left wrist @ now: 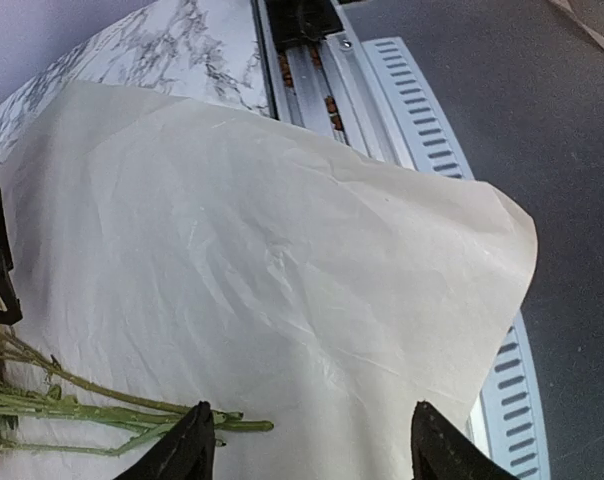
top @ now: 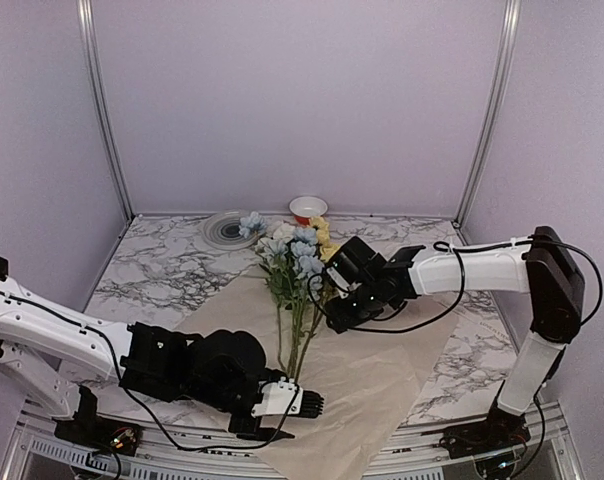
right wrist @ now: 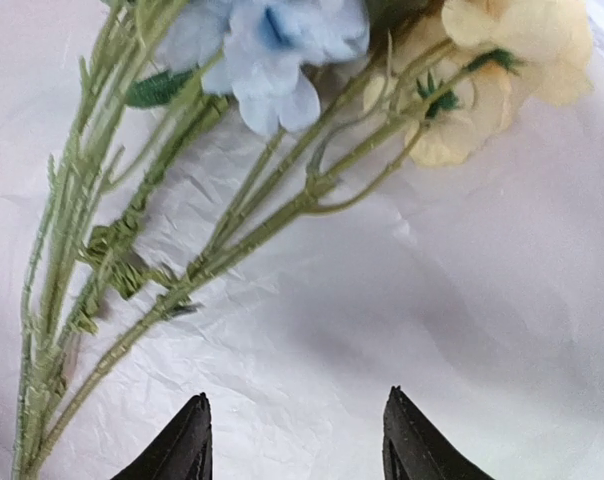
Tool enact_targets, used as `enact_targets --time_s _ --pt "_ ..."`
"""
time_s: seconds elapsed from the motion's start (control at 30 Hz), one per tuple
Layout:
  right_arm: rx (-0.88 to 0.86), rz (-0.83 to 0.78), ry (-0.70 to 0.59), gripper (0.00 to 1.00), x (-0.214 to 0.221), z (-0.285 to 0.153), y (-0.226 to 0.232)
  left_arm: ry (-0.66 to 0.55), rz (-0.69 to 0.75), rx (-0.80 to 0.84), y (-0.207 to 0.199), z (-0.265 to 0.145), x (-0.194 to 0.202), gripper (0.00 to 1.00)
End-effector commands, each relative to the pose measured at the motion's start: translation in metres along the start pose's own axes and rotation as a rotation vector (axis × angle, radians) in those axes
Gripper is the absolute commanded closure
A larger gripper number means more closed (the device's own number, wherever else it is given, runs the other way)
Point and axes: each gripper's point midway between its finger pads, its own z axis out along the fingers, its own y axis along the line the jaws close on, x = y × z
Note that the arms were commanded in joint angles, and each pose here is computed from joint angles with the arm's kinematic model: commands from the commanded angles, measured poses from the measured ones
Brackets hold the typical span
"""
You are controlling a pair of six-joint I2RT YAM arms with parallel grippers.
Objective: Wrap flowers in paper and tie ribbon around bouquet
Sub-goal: Pick up the bottom corner of the flattened wrapping paper from the corner of the board.
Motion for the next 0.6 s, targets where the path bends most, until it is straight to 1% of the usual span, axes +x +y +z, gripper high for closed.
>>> enact_targets --time_s 0.0,0.13,0.23,0.3,0.43,0.47,0.57 --pt "-0.018 -0.013 -0.002 0.44 0.007 -0.004 -0.001 0.017 0.244 0.190 -0.042 -0.001 0.010 0.31" --pt "-0.031 -0.034 0.003 0.44 0.014 -0.001 0.003 0.041 0.317 0.279 -0.073 0.015 0.006 0.28" --pt "-0.027 -0.044 0.003 0.44 0.017 0.002 0.003 0.136 0.391 0.261 -0.087 0.036 0.017 0.26" --pt "-0.027 -0.051 0.002 0.44 0.019 0.002 0.004 0.163 0.385 0.259 -0.092 0.045 0.020 0.25" --pt "-0.047 -0.064 -0.013 0.44 0.023 -0.002 0.014 0.136 0.343 0.263 -0.100 0.057 0.005 0.03" --pt "-0.055 -0.066 -0.015 0.44 0.025 -0.001 0.016 0.144 0.326 0.255 -0.100 0.064 0.003 0.01" --pt "-0.062 -0.059 -0.012 0.44 0.031 0.001 0.019 0.220 0.305 0.217 -0.095 0.081 0.012 0.01"
